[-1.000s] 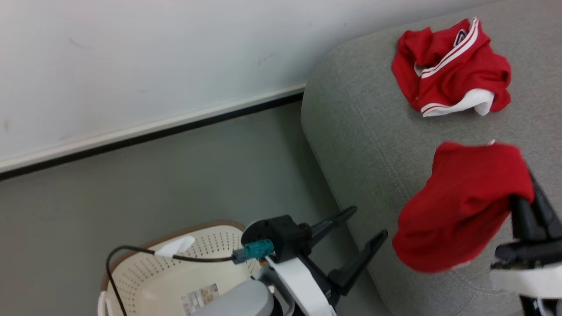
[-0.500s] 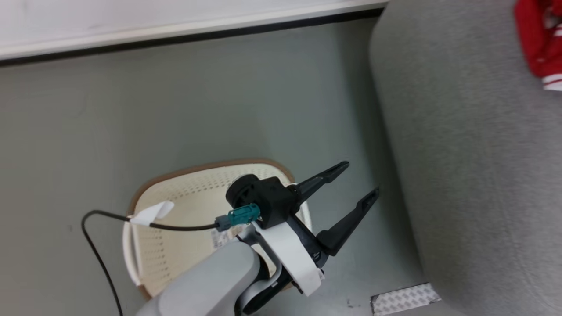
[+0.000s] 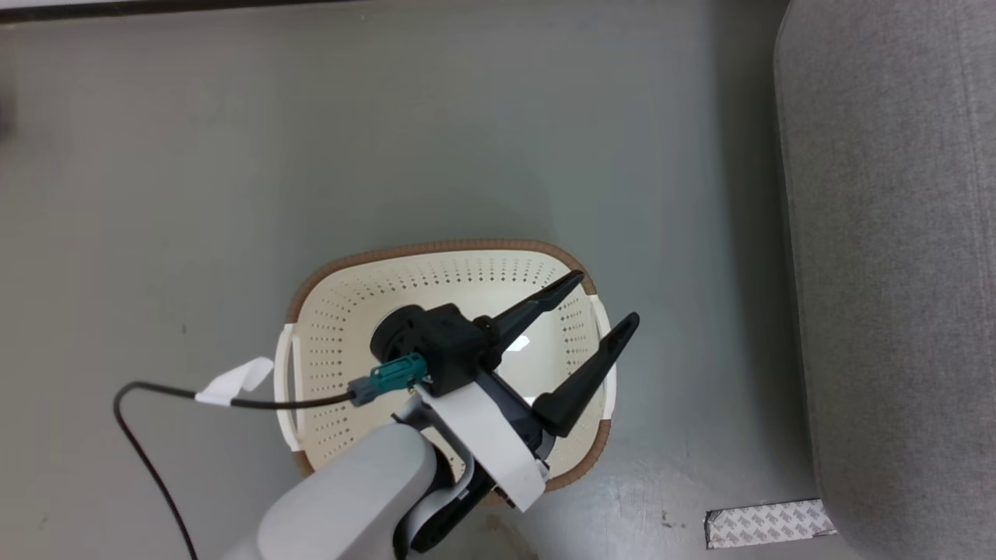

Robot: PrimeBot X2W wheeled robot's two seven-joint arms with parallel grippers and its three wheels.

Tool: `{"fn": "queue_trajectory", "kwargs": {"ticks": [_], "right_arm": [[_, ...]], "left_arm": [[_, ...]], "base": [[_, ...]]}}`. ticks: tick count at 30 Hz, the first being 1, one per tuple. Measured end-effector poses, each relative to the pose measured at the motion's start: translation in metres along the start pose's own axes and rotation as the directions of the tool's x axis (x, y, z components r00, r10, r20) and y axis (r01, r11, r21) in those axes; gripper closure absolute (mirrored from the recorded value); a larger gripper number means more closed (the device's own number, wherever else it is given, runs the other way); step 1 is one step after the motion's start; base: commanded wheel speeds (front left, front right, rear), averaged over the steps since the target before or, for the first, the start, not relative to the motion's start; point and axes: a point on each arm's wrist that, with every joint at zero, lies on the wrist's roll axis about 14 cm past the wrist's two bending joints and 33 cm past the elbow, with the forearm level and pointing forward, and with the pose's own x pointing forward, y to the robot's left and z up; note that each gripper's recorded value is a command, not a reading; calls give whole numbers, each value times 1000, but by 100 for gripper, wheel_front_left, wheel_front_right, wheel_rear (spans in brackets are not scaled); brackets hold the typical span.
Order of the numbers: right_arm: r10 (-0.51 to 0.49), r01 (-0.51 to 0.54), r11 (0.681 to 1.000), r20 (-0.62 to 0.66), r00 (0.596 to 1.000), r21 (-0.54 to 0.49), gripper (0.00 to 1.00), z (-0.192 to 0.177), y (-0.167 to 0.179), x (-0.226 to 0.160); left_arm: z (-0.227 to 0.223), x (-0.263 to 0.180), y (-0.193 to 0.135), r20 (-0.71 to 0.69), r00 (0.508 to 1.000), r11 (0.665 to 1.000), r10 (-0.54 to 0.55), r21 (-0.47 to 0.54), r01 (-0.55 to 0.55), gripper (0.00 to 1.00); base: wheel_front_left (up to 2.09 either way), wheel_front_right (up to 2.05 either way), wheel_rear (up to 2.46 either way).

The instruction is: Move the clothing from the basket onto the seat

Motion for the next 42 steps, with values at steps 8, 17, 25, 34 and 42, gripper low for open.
{"fn": "queue_trajectory", "kwargs": {"ticks": [8, 17, 25, 34, 42], "right_arm": [[4, -7, 999, -76, 997, -45, 0, -26, -4, -23], [69, -73, 991, -41, 997, -115, 0, -10, -19, -65], [175, -170, 981, 53, 983, -87, 0, 7, -7, -130], [303, -310, 951, 182, 935, 12, 0, 20, 47, -210], [408, -437, 888, 191, 893, 146, 0, 8, 98, -266]], "left_arm": [[14, -7, -4, 38, 998, 999, 43, -12, -42, 0], [39, -15, -18, 89, 994, 998, 68, -9, -67, 0], [49, -41, -23, 110, 984, 990, 141, 13, -143, 0], [63, -95, -4, 155, 933, 939, 325, 69, -338, 0], [77, -171, 22, 247, 800, 812, 547, 76, -578, 0]], "base": [[0, 0, 0], [0, 0, 0], [0, 0, 0], [0, 0, 0], [0, 0, 0]]}}
